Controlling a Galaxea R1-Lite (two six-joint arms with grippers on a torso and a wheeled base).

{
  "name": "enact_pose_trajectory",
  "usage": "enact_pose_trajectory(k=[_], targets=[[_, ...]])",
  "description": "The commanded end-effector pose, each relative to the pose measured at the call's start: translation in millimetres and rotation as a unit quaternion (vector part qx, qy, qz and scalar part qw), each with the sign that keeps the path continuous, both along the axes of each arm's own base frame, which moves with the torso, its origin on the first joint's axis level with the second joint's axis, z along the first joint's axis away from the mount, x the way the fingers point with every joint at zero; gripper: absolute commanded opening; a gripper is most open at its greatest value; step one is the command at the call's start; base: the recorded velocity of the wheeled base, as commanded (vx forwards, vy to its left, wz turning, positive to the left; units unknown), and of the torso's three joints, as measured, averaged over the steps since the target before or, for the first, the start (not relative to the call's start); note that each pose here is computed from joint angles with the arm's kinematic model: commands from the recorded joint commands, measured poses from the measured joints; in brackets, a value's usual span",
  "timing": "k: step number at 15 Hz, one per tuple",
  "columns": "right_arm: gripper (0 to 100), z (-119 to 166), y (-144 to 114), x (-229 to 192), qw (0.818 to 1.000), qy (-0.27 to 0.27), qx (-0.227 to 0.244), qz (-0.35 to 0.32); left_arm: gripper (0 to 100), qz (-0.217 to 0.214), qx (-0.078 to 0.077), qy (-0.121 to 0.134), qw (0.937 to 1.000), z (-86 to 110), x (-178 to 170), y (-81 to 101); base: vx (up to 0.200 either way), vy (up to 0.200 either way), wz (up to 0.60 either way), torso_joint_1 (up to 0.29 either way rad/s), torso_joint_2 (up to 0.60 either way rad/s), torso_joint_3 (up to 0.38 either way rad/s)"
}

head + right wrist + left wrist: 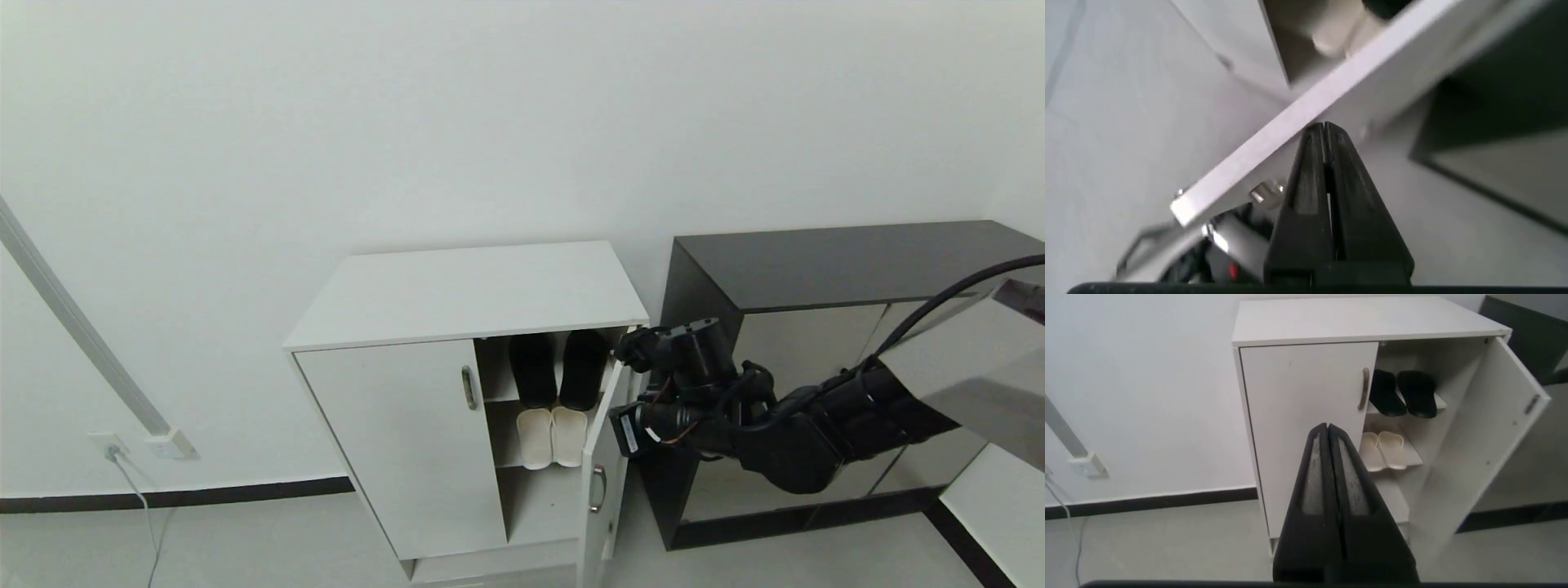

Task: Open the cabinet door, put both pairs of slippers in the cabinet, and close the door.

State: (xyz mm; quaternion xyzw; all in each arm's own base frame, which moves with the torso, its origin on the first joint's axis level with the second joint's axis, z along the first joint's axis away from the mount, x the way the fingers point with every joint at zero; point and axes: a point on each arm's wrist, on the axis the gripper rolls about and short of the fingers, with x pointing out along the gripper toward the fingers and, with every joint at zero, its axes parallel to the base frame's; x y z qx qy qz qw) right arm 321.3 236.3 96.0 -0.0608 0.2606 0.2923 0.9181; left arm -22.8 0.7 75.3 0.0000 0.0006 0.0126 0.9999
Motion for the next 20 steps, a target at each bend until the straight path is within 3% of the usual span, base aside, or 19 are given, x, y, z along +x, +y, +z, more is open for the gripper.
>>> enact_pose_trajectory(k=[1, 4, 5, 8, 10, 20], targets=[[0, -12, 10, 3, 1.0, -0.01, 0.02, 0.002, 0, 0.0, 0.0, 0.0, 1.0, 0.0, 0, 0.0, 0.0, 0.0, 0.0, 0.0, 0.0, 0.0], [0, -20, 16, 3, 0.998, -0.039, 0.049, 0.009, 0, 0.0, 0.0, 0.0, 1.0, 0.0, 0, 0.0, 0.0, 0.0, 0.0, 0.0, 0.0, 0.0], [0, -20, 18, -2, 0.995, -0.059, 0.08, 0.018, 0, 0.0, 0.0, -0.001, 1.0, 0.1, 0, 0.0, 0.0, 0.0, 0.0, 0.0, 0.0, 0.0], [0, -28, 10, -21, 0.987, -0.089, 0.122, 0.056, 0, 0.0, 0.0, 0.0, 1.0, 0.0, 0, 0.0, 0.0, 0.0, 0.0, 0.0, 0.0, 0.0], [0, -40, 5, -33, 0.988, -0.079, 0.117, 0.066, 0, 0.0, 0.0, 0.0, 1.0, 0.0, 0, 0.0, 0.0, 0.0, 0.0, 0.0, 0.0, 0.0], [0, -55, 7, -34, 0.99, -0.065, 0.107, 0.068, 0, 0.0, 0.0, 0.0, 1.0, 0.0, 0, 0.0, 0.18, 0.0, 0.0, -0.001, 0.0, 0.001]])
